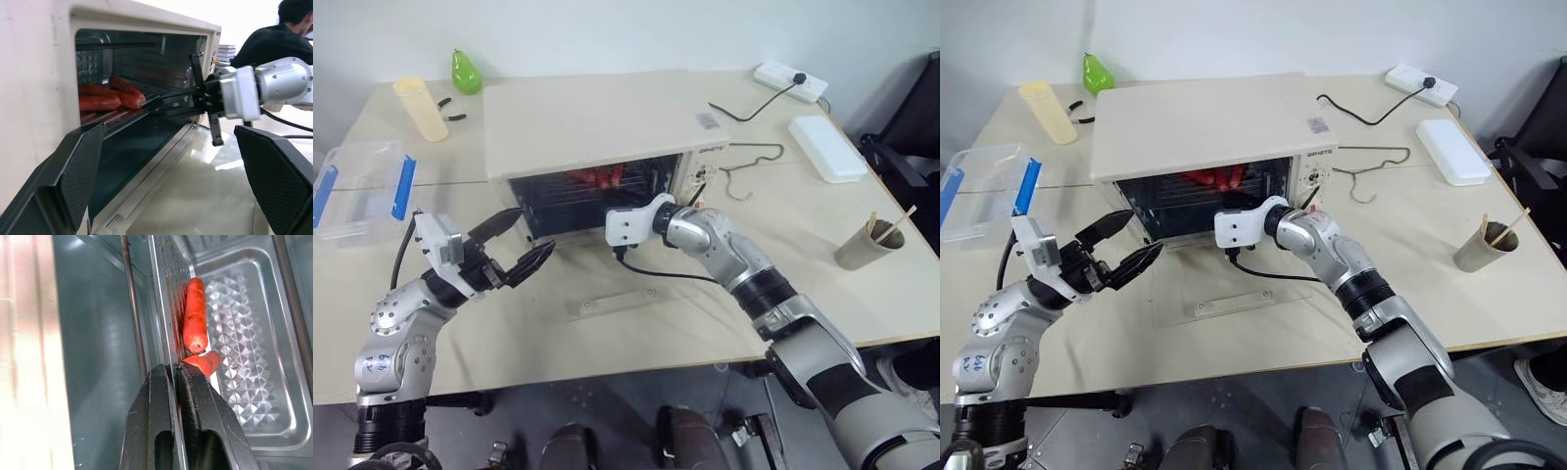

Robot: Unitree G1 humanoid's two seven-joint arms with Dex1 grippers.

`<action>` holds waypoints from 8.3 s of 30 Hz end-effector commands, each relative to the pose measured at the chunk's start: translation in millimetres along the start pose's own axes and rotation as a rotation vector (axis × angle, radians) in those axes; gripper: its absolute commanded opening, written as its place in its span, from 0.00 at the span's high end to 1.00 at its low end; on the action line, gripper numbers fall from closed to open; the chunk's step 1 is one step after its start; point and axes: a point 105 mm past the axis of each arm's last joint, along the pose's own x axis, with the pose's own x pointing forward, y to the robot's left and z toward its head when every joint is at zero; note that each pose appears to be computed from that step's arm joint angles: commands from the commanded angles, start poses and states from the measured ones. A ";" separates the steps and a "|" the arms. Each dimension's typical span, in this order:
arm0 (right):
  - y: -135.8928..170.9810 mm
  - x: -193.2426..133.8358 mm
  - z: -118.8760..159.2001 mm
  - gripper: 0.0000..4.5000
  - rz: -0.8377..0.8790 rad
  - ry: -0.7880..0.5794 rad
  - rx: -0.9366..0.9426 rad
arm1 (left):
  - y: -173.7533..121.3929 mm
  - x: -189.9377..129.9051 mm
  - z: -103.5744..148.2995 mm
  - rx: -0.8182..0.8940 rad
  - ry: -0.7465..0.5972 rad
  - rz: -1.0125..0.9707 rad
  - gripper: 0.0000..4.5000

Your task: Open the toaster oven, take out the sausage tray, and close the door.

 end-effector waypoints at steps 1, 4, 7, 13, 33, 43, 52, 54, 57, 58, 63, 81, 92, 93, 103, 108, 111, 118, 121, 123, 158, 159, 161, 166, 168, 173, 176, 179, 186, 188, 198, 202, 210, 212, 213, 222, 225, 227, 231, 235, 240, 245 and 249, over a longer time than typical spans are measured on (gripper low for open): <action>-24.3 -9.7 31.8 1.00 -0.071 -0.124 -0.001 | 6.6 5.1 8.9 0.038 -0.011 -0.012 0.00; -13.8 -19.2 32.9 1.00 -0.033 -0.135 -0.009 | 7.1 6.3 11.2 0.039 -0.015 -0.019 0.00; 4.1 -38.5 31.8 1.00 0.043 -0.147 -0.012 | 7.2 5.4 13.0 0.028 -0.015 -0.026 0.00; 23.8 -69.8 29.3 1.00 0.113 -0.127 0.011 | 10.5 1.1 12.3 0.020 0.014 -0.028 0.00; 18.0 -118.3 40.4 1.00 0.052 -0.097 -0.013 | 12.6 -6.9 7.7 -0.158 0.081 -0.013 0.00; 25.4 -121.5 41.1 1.00 0.105 -0.104 -0.017 | -2.0 -7.0 3.3 -0.541 0.172 0.026 0.00; 30.6 -127.4 41.5 1.00 0.168 -0.133 -0.045 | -9.1 9.6 -5.8 -0.836 0.216 0.055 0.00; 30.4 -128.1 41.6 1.00 0.170 -0.137 -0.048 | -9.7 13.4 -7.4 -0.910 0.206 0.059 0.00; 30.1 -128.3 41.1 1.00 0.172 -0.139 -0.052 | -15.1 17.2 -14.1 -0.995 0.237 0.060 0.00; 29.9 -128.5 41.5 1.00 0.171 -0.142 -0.054 | -16.3 18.4 -15.3 -1.020 0.240 0.059 0.00; 31.2 -130.6 43.3 1.00 0.186 -0.159 -0.064 | -20.3 23.6 -19.1 -1.118 0.256 0.067 0.00; 30.8 -133.6 42.2 1.00 0.208 -0.176 -0.062 | -35.4 24.4 -25.7 -1.264 0.302 0.040 0.94; 23.1 -136.7 44.0 0.70 0.216 -0.196 0.108 | -39.1 19.5 -39.5 -1.369 0.186 0.144 1.00; 22.1 -137.0 44.1 0.63 0.213 -0.198 0.121 | -40.8 18.2 -39.0 -1.370 0.178 0.136 1.00; 11.6 -151.5 24.2 0.01 0.159 -0.176 0.302 | -49.5 -17.2 -31.7 -1.360 0.058 0.132 1.00; 15.8 -181.0 -5.4 0.01 0.208 -0.165 0.590 | -58.9 -92.8 -23.7 -1.365 0.062 0.129 1.00; 16.5 -186.1 -22.1 0.01 0.176 -0.129 0.680 | -62.8 -115.9 -23.0 -1.384 0.044 0.182 1.00; 32.2 -195.4 -57.8 0.20 0.138 -0.030 0.943 | -74.6 -154.5 -13.4 -1.367 -0.147 0.307 1.00; 46.3 -199.6 -67.1 0.44 0.204 0.025 1.056 | -85.2 -162.8 -10.8 -1.352 -0.201 0.358 1.00; 53.1 -202.6 -72.7 0.58 0.230 0.053 1.063 | -84.3 -165.7 -9.4 -1.309 -0.276 0.435 1.00; -16.3 -157.7 -28.4 0.99 0.151 -0.411 1.323 | -67.3 -152.6 -13.2 -1.271 -0.646 0.849 1.00; -22.8 -154.8 -27.3 0.99 0.136 -0.436 1.346 | -69.2 -151.0 -12.4 -1.271 -0.636 0.835 1.00; -28.5 -152.3 -24.7 0.99 0.139 -0.455 1.362 | -72.0 -150.9 -11.3 -1.264 -0.612 0.817 1.00; -29.0 -157.0 -18.7 0.95 0.209 -0.437 1.364 | -78.5 -161.1 -7.9 -1.225 -0.547 0.777 1.00; -25.6 -164.1 -12.7 0.86 0.259 -0.427 1.321 | -85.3 -163.0 -6.8 -1.224 -0.487 0.725 1.00; -5.5 -185.2 2.3 0.49 0.401 -0.389 1.174 | -101.3 -166.3 -8.4 -1.274 -0.363 0.605 1.00; -3.5 -190.3 0.7 0.27 0.381 -0.372 1.122 | -104.2 -163.8 -10.8 -1.309 -0.296 0.538 1.00; 0.2 -196.0 -4.0 0.04 0.368 -0.341 1.106 | -103.4 -157.0 -13.2 -1.333 -0.224 0.469 1.00; 11.9 -216.9 -9.7 0.01 0.321 -0.241 1.123 | -90.2 -125.8 -19.6 -1.335 0.036 0.281 1.00; 13.6 -221.1 -9.5 0.01 0.302 -0.220 1.134 | -87.9 -119.3 -20.1 -1.337 0.107 0.221 1.00; 30.2 -262.9 1.0 0.01 0.223 -0.050 1.173 | -37.9 -46.5 -41.2 -1.386 0.378 0.044 1.00; 32.7 -270.4 10.5 0.01 0.194 -0.015 1.186 | -30.9 -13.1 -51.0 -1.407 0.475 0.028 1.00; 34.9 -278.0 21.8 0.01 0.162 0.029 1.199 | -40.7 28.7 -54.4 -1.379 0.672 -0.055 1.00; 36.3 -279.1 23.9 0.01 0.161 0.036 1.202 | -46.8 33.9 -55.7 -1.359 0.722 -0.077 1.00; 37.0 -279.4 24.5 0.01 0.161 0.040 1.203 | -48.7 36.5 -58.3 -1.351 0.744 -0.072 1.00; 41.1 -279.9 27.6 0.00 0.157 0.057 1.210 | -54.0 42.8 -71.7 -1.270 0.794 -0.028 0.68; 41.8 -279.5 27.9 0.00 0.158 0.057 1.212 | -53.1 42.7 -72.0 -1.268 0.769 -0.018 0.47; 41.9 -277.5 26.7 0.00 0.162 0.053 1.211 | -53.5 38.1 -71.8 -1.245 0.768 -0.011 0.33; 42.2 -275.5 24.5 0.00 0.178 0.046 1.204 | -44.1 30.2 -63.3 -1.153 0.730 0.019 0.06; 42.8 -275.7 21.7 0.00 0.201 0.042 1.195 | -35.3 8.2 -56.0 -0.949 0.784 0.049 0.01; 43.3 -274.3 15.8 0.00 0.223 0.026 1.171 | -8.0 -21.7 -32.8 -0.628 0.621 0.072 0.01; 39.0 -263.1 2.4 0.00 0.233 -0.002 1.092 | 0.8 -64.4 -5.6 -0.281 0.460 0.049 0.01; 30.9 -252.7 -5.0 0.00 0.217 -0.062 1.020 | -6.6 -92.2 -3.8 0.067 0.486 -0.042 0.01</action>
